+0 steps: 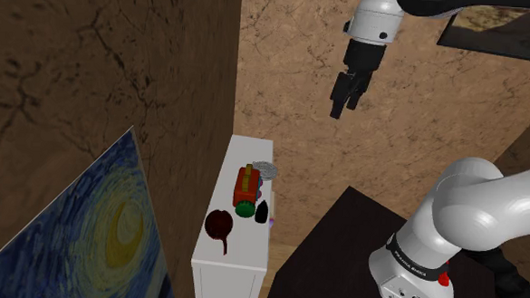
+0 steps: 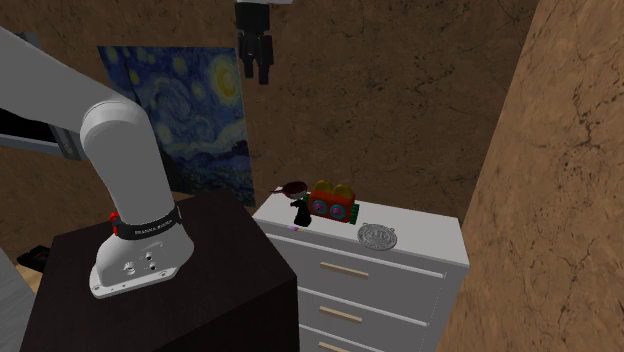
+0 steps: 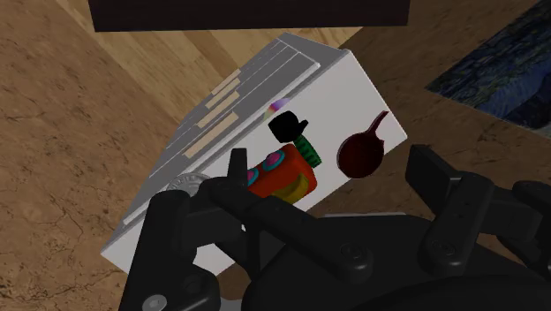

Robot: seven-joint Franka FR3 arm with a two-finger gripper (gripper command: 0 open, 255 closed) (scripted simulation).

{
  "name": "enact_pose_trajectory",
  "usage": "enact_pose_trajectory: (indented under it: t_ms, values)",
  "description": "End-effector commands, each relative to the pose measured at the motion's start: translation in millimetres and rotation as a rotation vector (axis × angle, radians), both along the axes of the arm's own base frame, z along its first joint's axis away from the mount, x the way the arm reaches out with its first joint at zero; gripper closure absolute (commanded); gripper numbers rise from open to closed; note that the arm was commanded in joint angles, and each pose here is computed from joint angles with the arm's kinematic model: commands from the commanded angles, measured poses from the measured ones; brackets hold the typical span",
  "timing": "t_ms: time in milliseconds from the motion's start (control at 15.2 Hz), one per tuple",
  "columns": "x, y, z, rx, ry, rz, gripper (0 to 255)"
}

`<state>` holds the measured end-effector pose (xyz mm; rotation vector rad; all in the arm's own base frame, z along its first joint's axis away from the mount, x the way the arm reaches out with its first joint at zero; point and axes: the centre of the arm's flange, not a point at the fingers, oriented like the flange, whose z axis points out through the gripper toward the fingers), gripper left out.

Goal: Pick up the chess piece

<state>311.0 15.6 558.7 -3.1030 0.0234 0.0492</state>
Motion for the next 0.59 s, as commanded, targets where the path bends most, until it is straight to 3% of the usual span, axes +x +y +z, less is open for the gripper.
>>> enact_pose_trajectory:
  t_ms: [0,528]
  values:
    - [0.0,0.0,0.0,0.000,0.000,0.000,0]
    - [30.5,25.2,-99.2,-0.065,-0.016,0.144,0]
